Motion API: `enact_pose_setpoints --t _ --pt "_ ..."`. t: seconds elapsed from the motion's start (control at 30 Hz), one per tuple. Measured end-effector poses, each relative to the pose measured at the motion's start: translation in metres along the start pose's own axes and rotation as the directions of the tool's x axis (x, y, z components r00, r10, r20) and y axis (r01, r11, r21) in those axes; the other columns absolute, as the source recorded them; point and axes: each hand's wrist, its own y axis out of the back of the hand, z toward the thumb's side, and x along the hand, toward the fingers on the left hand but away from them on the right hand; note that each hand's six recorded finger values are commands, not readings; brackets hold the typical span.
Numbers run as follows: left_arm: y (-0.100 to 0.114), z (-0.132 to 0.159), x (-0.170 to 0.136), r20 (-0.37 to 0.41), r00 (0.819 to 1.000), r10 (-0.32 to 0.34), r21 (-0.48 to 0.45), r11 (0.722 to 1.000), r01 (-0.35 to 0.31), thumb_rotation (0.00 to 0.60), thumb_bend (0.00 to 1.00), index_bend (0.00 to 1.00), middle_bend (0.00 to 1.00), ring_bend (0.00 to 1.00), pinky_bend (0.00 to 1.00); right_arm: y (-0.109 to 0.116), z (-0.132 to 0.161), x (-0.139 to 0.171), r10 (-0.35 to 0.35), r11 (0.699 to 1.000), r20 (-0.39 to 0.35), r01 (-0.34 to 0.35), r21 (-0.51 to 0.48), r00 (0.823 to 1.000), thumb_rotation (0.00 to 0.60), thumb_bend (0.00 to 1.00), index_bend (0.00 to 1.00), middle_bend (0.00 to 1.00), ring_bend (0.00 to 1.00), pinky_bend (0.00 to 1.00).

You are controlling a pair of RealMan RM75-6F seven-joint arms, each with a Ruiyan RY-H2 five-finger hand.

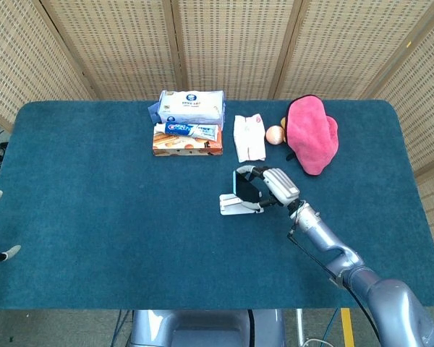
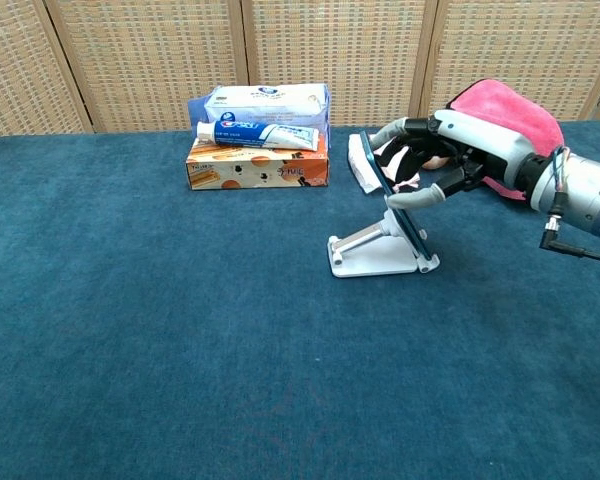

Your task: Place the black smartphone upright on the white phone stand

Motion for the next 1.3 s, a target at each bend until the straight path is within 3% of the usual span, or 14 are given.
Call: enact_pose_setpoints --t 0.37,0.47,0.6,0.9,1.13,1.3 --pt "-0.001 0.002 0.0 -0.001 1.0 -0.003 0.003 1.0 0.003 0.6 0.0 0.0 0.0 0.0 0.0 -0.002 -0.006 0.002 -0.006 1.0 0.008 0.007 -0.004 1.0 0.6 0.75 0.46 0.53 0.41 0.32" --pt "-0.001 0.002 0.001 0.0 1.0 -0.003 0.003 1.0 0.003 0.6 0.0 0.0 0.0 0.0 0.0 -0.003 -0.007 0.003 0.0 1.0 0.006 0.0 0.01 1.0 0.6 0.71 0.43 0.46 0.38 0.32" --pt "-0.001 0.002 0.001 -0.001 1.0 -0.004 0.004 1.0 0.004 0.6 0.0 0.0 0.0 0.0 0.0 -0.005 -0.007 0.005 0.013 1.0 0.001 -0.013 0.012 1.0 0.6 0.51 0.29 0.32 0.29 0.32" --pt "-0.001 0.003 0.001 0.001 1.0 -0.005 0.007 1.0 0.005 0.6 0.0 0.0 0.0 0.0 0.0 -0.007 -0.006 0.007 0.045 0.999 -0.016 -0.045 0.027 0.999 0.6 0.37 0.17 0.16 0.2 0.32" --pt "-0.001 0.003 0.0 0.002 1.0 -0.005 0.009 1.0 0.005 0.6 0.0 0.0 0.0 0.0 0.0 -0.004 -0.006 0.008 0.052 0.998 -0.014 -0.051 0.032 0.999 0.6 0.36 0.11 0.1 0.16 0.29" --pt "-0.001 0.003 0.0 0.001 1.0 -0.004 0.007 1.0 0.004 0.6 0.0 0.0 0.0 0.0 0.0 -0.001 -0.006 0.01 0.052 0.998 -0.013 -0.051 0.032 0.999 0.6 0.36 0.02 0.01 0.07 0.21"
